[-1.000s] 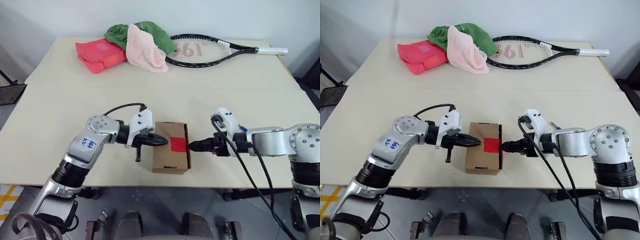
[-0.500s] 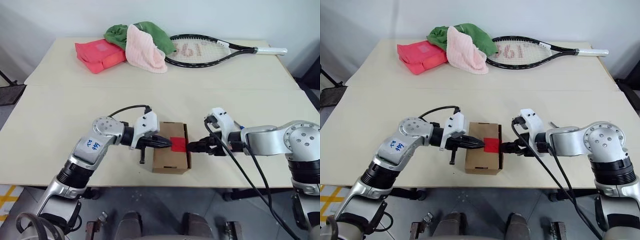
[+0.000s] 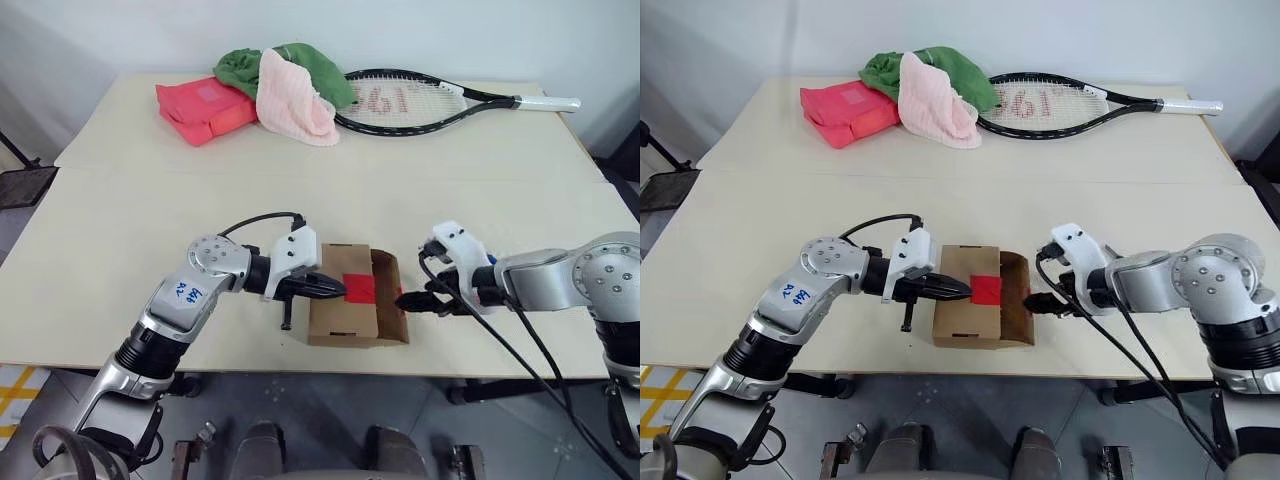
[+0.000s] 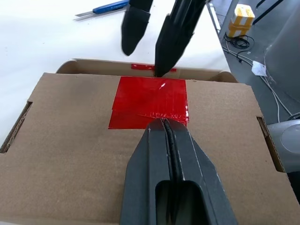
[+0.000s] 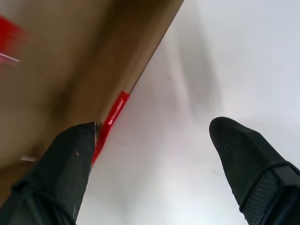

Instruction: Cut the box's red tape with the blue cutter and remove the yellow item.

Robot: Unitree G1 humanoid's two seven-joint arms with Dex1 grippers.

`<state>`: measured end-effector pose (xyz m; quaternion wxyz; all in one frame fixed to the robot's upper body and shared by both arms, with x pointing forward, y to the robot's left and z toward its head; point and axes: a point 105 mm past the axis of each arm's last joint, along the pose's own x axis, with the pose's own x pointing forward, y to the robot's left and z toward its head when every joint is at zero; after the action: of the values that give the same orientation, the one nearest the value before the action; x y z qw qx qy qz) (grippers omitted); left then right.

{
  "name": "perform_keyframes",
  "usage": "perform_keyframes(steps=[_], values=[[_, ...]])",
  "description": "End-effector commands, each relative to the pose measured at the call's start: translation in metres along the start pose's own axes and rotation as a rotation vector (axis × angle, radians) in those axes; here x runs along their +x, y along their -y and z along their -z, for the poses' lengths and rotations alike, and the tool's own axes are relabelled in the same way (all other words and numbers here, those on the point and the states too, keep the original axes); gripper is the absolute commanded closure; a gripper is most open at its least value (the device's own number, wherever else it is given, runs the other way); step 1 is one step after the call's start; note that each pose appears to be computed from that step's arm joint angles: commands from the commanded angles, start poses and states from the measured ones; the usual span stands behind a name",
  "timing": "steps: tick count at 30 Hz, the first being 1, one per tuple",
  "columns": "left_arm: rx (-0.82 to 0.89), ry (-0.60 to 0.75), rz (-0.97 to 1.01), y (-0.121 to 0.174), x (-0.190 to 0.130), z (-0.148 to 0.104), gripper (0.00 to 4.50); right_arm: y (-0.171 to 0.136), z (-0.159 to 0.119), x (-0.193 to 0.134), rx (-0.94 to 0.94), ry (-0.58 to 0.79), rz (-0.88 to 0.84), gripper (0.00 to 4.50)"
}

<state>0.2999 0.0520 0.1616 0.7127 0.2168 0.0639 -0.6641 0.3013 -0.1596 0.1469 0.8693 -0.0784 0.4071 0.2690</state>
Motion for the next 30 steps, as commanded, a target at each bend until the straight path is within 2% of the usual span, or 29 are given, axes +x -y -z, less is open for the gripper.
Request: perform_keyframes(steps=[1, 5, 9, 14, 24, 28, 30], values=[[-0.024, -0.034, 0.003, 0.003, 0.003, 0.011, 4.50, 0.009, -0.004, -0.007, 0.000, 0.032, 0.035, 0.42], [-0.019, -0.020, -0.002, 0.002, 0.003, 0.008, 4.50, 0.012, -0.010, -0.014, 0.046, 0.092, -0.010, 0.42], [-0.011, -0.002, 0.004, 0.002, 0.002, 0.004, 4.50, 0.007, -0.006, -0.024, 0.170, 0.098, -0.207, 0.42], [-0.005, -0.008, 0.012, 0.003, 0.001, 0.004, 4.50, 0.003, -0.005, -0.010, 0.347, 0.094, -0.381, 0.42], [0.000, -0.028, 0.016, 0.002, -0.003, 0.005, 4.50, -0.015, 0.002, 0.019, 0.408, 0.049, -0.461, 0.42], [0.001, -0.030, 0.009, 0.001, -0.004, 0.005, 4.50, -0.023, 0.003, 0.024, 0.405, 0.049, -0.484, 1.25], [0.000, -0.031, 0.009, 0.000, -0.004, 0.005, 4.50, -0.027, 0.005, 0.026, 0.402, 0.046, -0.494, 1.94]])
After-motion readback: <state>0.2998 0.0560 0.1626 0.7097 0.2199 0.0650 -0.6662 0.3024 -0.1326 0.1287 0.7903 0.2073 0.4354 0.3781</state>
